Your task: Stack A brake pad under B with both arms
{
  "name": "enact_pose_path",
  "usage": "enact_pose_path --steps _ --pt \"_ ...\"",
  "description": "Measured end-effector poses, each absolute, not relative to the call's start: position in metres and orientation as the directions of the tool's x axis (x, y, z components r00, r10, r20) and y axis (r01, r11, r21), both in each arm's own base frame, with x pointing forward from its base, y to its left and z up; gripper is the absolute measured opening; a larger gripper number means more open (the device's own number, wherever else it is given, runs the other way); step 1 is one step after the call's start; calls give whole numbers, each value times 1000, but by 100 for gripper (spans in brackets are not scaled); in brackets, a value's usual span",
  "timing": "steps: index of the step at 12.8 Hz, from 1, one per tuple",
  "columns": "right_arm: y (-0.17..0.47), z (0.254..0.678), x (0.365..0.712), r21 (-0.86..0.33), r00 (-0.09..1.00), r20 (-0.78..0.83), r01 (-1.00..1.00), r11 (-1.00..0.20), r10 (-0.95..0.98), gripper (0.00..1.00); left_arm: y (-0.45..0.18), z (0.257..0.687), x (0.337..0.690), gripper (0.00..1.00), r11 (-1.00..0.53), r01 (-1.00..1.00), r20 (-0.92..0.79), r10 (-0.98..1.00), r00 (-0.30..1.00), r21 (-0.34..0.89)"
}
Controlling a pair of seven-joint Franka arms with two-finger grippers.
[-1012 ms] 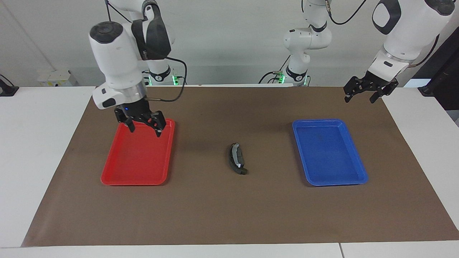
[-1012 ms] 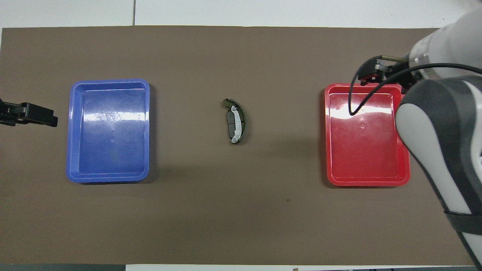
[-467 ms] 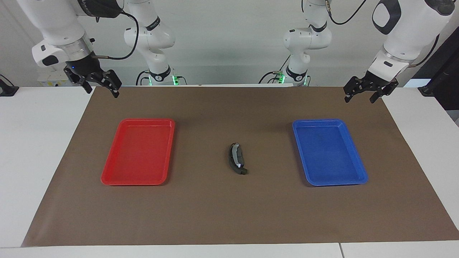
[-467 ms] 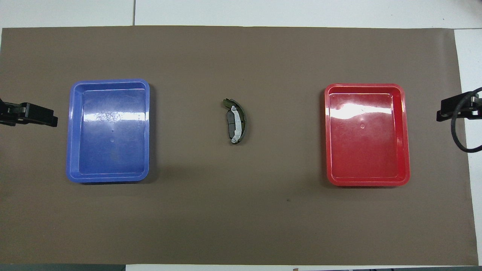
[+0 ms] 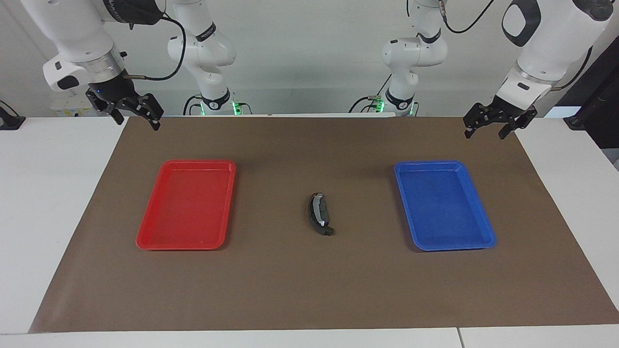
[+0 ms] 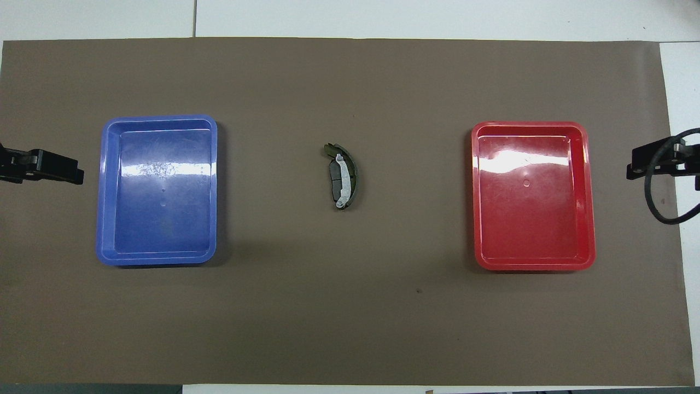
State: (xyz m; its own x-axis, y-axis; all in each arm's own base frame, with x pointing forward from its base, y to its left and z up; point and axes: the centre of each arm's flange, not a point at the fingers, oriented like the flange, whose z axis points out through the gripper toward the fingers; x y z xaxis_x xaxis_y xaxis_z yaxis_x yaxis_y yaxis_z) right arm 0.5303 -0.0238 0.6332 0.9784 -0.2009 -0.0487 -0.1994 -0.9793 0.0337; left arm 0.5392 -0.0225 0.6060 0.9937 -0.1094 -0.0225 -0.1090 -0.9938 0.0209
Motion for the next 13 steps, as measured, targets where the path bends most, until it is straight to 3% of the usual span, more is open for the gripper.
enact_pose_path --steps 13 --pt "-11 641 531 32 986 -34 -163 -986 -164 100 -22 606 539 99 -994 -109 -23 -109 994 21"
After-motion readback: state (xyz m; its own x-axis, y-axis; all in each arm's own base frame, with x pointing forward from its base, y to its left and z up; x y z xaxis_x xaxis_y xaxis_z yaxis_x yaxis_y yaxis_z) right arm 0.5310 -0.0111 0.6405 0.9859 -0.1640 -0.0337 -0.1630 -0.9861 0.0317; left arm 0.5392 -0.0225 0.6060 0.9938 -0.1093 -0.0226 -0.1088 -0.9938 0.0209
